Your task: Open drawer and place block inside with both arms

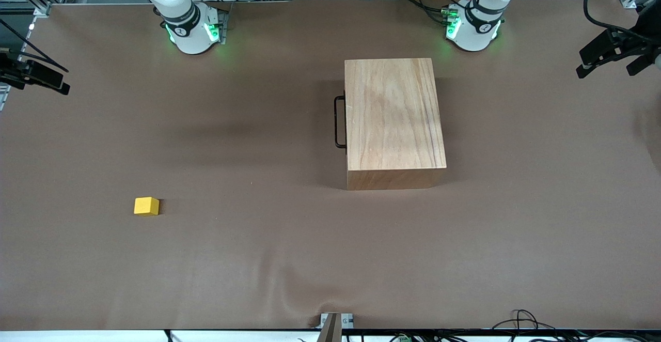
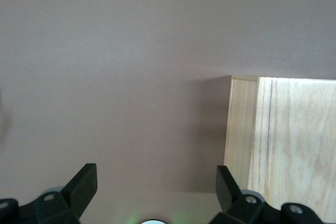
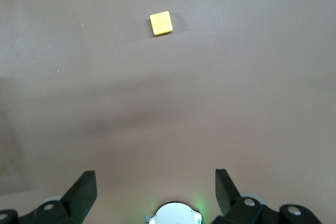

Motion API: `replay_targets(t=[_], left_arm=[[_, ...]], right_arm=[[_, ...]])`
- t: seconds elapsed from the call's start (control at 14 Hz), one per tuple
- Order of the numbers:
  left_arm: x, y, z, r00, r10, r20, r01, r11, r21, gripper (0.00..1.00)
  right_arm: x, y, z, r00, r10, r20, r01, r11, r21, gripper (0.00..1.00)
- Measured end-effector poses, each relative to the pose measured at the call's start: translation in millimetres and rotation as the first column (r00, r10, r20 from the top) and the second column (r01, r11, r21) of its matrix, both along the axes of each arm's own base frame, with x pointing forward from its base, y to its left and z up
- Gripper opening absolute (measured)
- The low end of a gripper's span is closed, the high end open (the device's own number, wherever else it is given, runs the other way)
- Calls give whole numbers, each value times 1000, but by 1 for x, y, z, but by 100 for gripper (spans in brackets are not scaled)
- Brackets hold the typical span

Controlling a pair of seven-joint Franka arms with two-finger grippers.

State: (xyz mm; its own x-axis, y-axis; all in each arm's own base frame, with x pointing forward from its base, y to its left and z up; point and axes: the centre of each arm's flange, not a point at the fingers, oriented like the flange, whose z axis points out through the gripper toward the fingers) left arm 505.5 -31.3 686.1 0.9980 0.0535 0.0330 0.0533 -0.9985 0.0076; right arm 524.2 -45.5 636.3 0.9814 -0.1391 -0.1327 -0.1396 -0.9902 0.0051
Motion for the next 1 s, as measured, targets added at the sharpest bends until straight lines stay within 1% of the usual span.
replay_targets(t=[1.0], left_arm=[[0, 4, 0, 1000, 8, -4, -8, 1000, 0, 100]], right_arm=[[1, 2, -2, 1000, 3, -4, -3, 1000, 0, 100]])
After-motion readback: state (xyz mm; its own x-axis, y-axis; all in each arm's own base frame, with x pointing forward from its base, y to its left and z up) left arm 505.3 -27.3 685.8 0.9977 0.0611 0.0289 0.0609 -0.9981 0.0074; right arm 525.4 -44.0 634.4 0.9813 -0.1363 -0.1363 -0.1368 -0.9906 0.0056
